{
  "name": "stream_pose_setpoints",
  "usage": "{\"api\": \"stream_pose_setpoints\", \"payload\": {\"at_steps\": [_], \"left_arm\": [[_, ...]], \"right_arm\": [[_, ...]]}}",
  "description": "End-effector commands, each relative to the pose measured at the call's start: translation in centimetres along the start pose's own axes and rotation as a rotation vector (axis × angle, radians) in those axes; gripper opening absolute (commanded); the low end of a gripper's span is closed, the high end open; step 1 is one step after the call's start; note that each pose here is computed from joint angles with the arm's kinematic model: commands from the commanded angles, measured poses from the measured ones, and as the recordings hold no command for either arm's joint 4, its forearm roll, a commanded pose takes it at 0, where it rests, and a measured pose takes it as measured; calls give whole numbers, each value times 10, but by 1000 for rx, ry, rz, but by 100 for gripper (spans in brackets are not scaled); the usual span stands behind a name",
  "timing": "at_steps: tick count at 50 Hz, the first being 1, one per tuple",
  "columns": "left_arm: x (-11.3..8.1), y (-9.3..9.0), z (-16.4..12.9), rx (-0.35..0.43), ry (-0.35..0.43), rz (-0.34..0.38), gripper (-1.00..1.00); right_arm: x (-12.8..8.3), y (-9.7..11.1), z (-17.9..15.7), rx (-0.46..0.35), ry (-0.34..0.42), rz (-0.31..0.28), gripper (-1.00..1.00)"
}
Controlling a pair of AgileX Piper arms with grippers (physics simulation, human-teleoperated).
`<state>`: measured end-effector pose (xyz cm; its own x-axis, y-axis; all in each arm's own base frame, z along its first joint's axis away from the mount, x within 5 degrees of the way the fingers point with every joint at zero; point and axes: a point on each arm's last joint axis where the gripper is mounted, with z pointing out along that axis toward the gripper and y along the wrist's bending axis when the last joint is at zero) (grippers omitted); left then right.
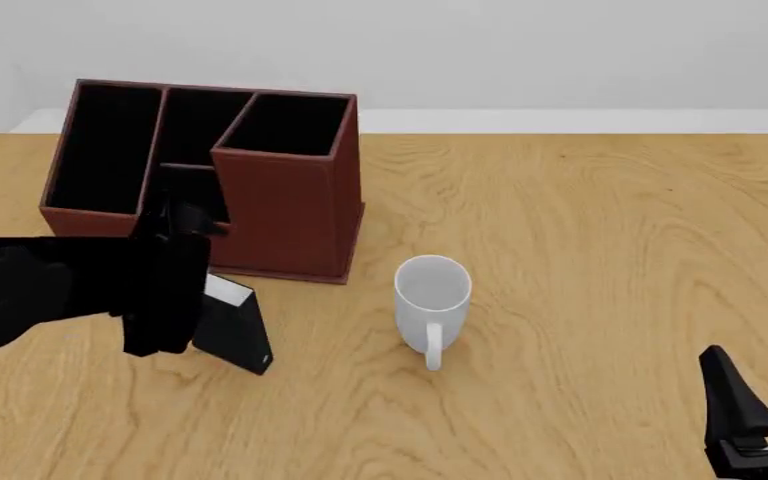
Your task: Pick up the book and place it in the front compartment of the caddy.
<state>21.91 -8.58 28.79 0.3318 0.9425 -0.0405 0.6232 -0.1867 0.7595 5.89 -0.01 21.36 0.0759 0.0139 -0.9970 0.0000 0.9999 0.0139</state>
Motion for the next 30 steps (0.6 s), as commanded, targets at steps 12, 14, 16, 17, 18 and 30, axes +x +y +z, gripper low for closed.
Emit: {"api": "stream_pose_setpoints", "payload": {"at_steps": [12,14,16,17,18,30], "left_arm": [[4,4,30,21,13,-21,100],[2,2,33,27,8,-14,100],[-1,-1,35,36,-1,-8,100],[-2,-2,36,42,-3,-7,100],[-3,-9,38,61,-7,4,100],[-16,-32,35,105,-47,36,100]], "right_arm": [[0,0,0,0,0,0,100],[0,0,0,0,0,0,100],[0,0,0,0,0,0,100],[0,0,0,0,0,0,100],[0,0,0,0,0,0,100],[0,0,0,0,0,0,100]]}}
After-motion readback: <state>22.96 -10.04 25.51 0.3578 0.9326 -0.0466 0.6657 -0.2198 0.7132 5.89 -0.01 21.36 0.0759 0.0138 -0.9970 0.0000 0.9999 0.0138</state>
